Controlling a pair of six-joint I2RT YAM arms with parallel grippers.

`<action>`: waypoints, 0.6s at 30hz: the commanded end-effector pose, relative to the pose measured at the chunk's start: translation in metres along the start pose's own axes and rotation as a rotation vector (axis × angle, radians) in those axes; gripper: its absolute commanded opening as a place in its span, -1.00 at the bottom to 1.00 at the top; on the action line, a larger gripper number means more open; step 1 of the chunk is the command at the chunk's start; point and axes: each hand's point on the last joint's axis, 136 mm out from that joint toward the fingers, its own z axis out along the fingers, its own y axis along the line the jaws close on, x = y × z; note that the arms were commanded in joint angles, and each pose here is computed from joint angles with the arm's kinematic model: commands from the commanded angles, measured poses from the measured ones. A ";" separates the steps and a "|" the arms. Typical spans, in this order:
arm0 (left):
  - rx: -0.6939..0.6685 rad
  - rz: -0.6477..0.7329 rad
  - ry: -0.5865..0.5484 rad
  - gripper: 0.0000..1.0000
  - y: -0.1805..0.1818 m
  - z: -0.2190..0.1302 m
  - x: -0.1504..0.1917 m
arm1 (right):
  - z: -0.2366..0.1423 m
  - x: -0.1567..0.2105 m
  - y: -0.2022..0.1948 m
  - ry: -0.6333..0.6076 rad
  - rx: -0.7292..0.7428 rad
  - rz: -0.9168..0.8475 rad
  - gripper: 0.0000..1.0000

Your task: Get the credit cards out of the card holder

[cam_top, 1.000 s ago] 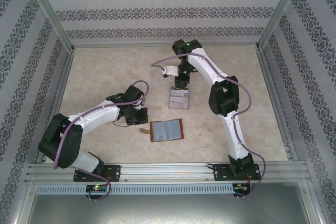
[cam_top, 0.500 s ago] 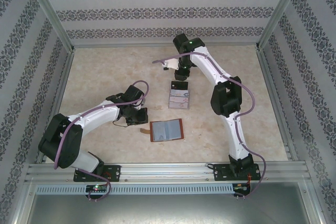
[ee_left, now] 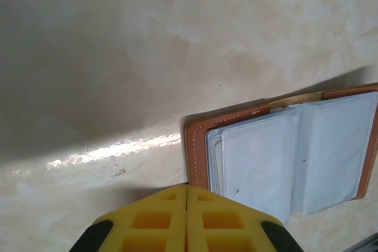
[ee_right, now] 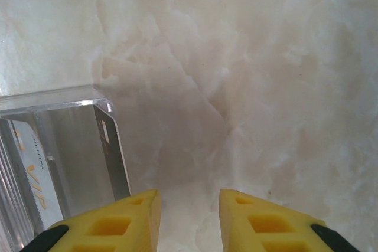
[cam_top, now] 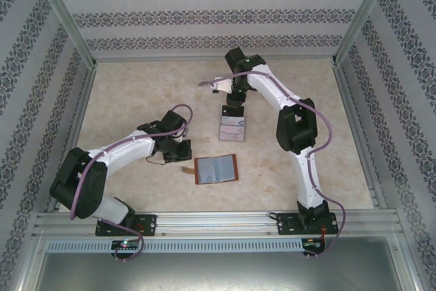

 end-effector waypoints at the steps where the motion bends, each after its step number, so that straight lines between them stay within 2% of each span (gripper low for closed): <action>1: 0.002 -0.004 0.014 -0.86 0.003 0.000 0.003 | 0.008 0.001 0.010 0.013 -0.033 -0.012 -0.36; 9: 0.009 -0.004 0.018 -0.86 0.001 0.000 0.001 | 0.004 0.000 0.014 0.012 -0.044 -0.020 -0.36; 18: 0.043 -0.005 0.014 -0.86 -0.006 -0.001 -0.001 | -0.038 -0.022 0.013 -0.098 0.022 0.064 -0.36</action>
